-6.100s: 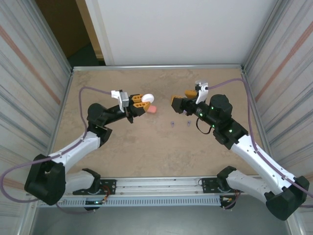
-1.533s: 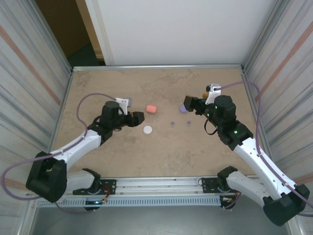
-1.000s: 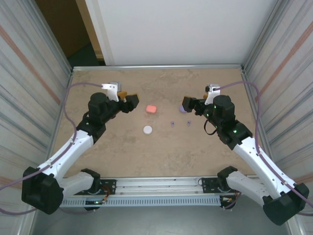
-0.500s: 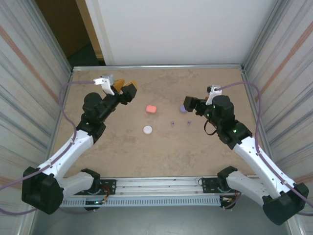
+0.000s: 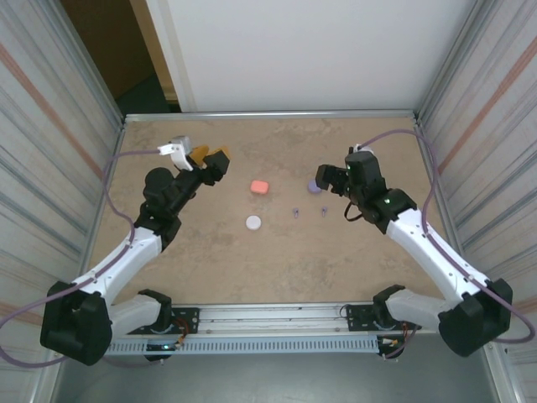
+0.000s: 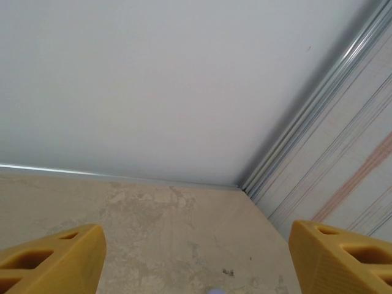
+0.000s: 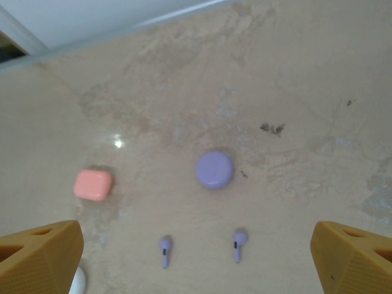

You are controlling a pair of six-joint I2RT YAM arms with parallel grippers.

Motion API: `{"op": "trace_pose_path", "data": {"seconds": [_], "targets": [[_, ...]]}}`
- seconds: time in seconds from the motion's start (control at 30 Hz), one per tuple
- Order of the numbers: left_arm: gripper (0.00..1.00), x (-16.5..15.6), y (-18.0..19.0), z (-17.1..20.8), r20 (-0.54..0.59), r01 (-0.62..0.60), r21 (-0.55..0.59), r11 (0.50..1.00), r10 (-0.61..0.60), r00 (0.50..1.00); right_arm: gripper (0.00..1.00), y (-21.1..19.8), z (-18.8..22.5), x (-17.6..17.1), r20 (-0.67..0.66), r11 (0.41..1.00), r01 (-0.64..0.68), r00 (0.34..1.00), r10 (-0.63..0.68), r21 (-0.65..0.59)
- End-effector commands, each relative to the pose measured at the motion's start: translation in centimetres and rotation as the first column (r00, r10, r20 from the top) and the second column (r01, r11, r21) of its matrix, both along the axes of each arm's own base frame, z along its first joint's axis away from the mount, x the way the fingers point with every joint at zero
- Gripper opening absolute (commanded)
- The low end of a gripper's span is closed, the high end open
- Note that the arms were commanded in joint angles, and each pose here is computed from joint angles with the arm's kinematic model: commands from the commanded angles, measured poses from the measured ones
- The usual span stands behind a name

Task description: Insert wireless bluetooth earbuds into charging case

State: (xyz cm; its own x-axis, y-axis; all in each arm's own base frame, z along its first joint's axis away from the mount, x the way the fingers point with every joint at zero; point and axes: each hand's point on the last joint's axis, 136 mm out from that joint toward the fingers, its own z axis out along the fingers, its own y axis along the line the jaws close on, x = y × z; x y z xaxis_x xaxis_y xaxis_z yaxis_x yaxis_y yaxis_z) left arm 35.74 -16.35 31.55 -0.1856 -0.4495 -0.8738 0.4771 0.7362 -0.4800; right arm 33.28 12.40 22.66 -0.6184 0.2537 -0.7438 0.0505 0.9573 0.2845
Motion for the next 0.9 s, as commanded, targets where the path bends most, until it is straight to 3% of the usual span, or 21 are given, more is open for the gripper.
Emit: {"op": "trace_pose_path", "data": {"seconds": [0.0, 0.17, 0.37, 0.6, 0.87], "targets": [[0.78, 0.1, 0.0, 0.5, 0.028, 0.015, -0.034, 0.999, -0.014, 1.0, 0.92, -0.6, -1.7, 0.3, -0.094, 0.998, 0.023, 0.995, -0.029, -0.067], [0.78, 0.7, 0.0, -0.3, 0.01, 0.027, -0.048, 0.998, -0.027, 1.0, 0.91, 0.4, -5.1, 1.1, -0.234, 0.996, -0.037, 0.972, 0.018, -0.077], [0.78, 1.4, 0.4, -1.0, -0.006, 0.034, -0.079, 0.996, -0.034, 0.999, 0.89, 0.4, -9.5, 2.0, -0.36, 0.999, 0.014, 0.933, -0.029, -0.044], [0.79, 2.1, 1.1, -2.0, -0.026, 0.039, -0.111, 0.993, -0.042, 0.999, 0.9, 1.6, -12.6, 5.0, -0.418, 0.997, 0.026, 0.907, -0.053, -0.07], [0.79, 2.3, 2.7, -2.7, -0.041, 0.01, -0.145, 0.989, -0.016, 0.999, 0.83, 3.2, -14.7, 8.6, -0.43, 0.997, 0.021, 0.901, -0.049, -0.069]]}}
